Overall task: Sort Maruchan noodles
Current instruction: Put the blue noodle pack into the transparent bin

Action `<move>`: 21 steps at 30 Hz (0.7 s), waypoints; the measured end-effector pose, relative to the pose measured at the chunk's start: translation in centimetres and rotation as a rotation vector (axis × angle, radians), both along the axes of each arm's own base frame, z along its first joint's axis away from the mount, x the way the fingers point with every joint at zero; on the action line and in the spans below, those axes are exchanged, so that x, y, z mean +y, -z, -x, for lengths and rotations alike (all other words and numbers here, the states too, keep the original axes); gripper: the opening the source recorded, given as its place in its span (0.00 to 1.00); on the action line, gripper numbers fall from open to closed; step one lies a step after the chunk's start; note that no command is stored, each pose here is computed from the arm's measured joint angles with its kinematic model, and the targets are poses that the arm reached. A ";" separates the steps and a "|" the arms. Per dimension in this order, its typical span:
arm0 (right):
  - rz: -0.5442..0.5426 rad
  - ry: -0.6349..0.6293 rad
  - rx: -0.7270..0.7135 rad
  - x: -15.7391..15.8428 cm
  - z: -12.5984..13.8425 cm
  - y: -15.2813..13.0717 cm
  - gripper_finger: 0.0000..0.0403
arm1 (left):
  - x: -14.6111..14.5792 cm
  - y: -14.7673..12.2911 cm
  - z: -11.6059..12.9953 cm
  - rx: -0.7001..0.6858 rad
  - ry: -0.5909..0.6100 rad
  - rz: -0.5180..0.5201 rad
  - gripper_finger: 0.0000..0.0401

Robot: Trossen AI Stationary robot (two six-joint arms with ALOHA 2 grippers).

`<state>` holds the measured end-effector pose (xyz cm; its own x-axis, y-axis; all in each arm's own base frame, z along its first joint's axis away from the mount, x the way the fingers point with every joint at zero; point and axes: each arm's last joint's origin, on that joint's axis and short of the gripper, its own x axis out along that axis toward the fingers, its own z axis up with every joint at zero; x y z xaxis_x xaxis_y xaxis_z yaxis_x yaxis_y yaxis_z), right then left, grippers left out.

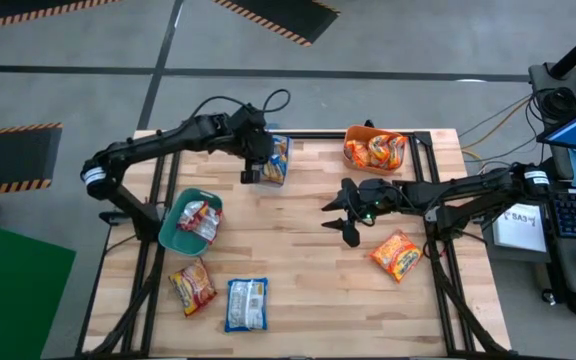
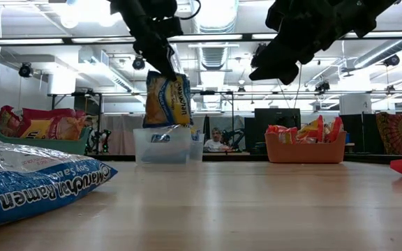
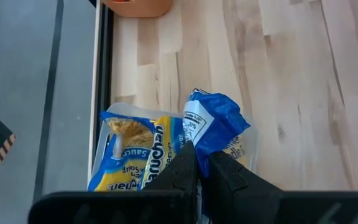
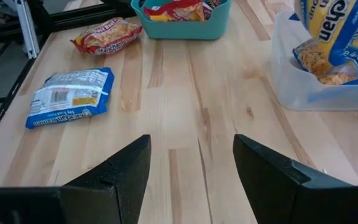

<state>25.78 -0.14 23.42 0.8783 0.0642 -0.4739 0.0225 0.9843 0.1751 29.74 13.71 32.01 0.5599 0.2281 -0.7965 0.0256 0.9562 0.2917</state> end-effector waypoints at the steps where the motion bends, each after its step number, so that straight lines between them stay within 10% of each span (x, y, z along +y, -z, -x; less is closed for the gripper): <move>1: 0.000 0.000 0.000 0.0 0.0 0.0 0.54 | 0.1 0.1 0.0 0.002 -0.003 0.001 0.00; 21: 0.003 -0.002 0.000 0.0 0.0 0.0 0.54 | 1.9 4.7 -2.4 0.160 -0.042 -0.028 0.15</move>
